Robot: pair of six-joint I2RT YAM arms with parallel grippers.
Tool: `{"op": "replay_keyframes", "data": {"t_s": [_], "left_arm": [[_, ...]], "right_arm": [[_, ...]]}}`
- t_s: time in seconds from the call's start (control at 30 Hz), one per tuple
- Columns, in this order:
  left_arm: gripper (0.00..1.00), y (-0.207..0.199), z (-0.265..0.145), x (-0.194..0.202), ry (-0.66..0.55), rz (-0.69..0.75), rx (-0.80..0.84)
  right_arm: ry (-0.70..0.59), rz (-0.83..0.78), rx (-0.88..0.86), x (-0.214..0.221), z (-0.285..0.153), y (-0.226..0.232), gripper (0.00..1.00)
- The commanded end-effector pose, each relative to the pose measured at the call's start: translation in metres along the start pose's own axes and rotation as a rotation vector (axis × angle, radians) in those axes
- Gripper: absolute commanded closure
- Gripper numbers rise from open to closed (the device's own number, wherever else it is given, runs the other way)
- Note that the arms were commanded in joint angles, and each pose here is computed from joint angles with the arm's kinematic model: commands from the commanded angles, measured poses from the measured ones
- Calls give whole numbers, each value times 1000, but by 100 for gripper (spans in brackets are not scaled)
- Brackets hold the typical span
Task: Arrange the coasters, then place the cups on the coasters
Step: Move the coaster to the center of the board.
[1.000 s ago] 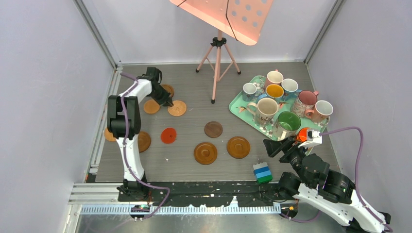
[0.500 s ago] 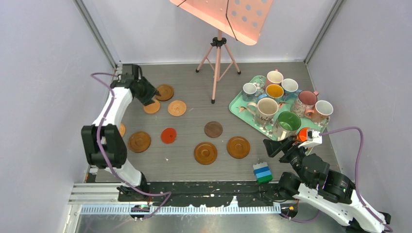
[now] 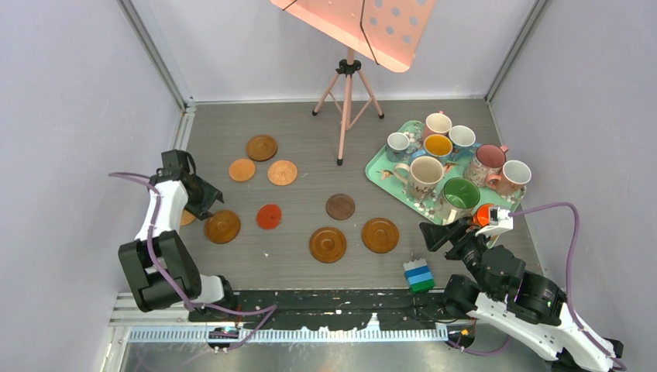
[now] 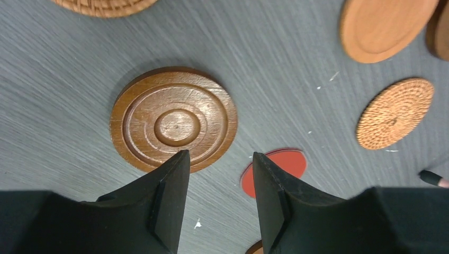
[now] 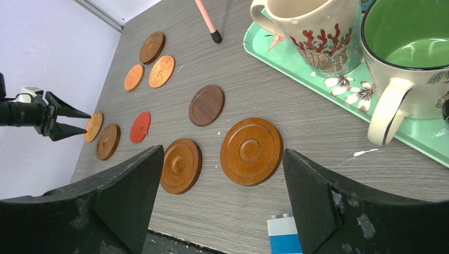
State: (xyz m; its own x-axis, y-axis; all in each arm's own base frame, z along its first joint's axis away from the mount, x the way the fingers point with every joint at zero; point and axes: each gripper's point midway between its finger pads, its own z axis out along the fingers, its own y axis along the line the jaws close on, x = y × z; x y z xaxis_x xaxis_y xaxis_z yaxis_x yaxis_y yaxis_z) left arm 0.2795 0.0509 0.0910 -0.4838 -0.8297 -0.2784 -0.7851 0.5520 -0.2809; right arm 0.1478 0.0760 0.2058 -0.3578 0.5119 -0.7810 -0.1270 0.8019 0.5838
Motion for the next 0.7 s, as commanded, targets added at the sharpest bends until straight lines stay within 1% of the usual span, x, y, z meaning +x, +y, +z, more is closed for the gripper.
{"op": "replay_keyframes", "data": {"t_s": [0.0,0.1,0.27,0.5,0.67], "left_arm": [[51,6,9,6,15,35,7],[51,4,17,14,52,28,24],[51,7,28,20,70,22,26],[53,-3,41,32,137,0,82],[54,-10,47,38,158,-8,133]], "right_arm": [[-85,91,-88,-19,-13,5,10],[-79,90,-93,-19,-13,7,10],[-71,86,-94,-18,-13,8,10],[-70,91,-94,-18,-13,8,10],[-68,94,-96,-18,-14,8,11]]}}
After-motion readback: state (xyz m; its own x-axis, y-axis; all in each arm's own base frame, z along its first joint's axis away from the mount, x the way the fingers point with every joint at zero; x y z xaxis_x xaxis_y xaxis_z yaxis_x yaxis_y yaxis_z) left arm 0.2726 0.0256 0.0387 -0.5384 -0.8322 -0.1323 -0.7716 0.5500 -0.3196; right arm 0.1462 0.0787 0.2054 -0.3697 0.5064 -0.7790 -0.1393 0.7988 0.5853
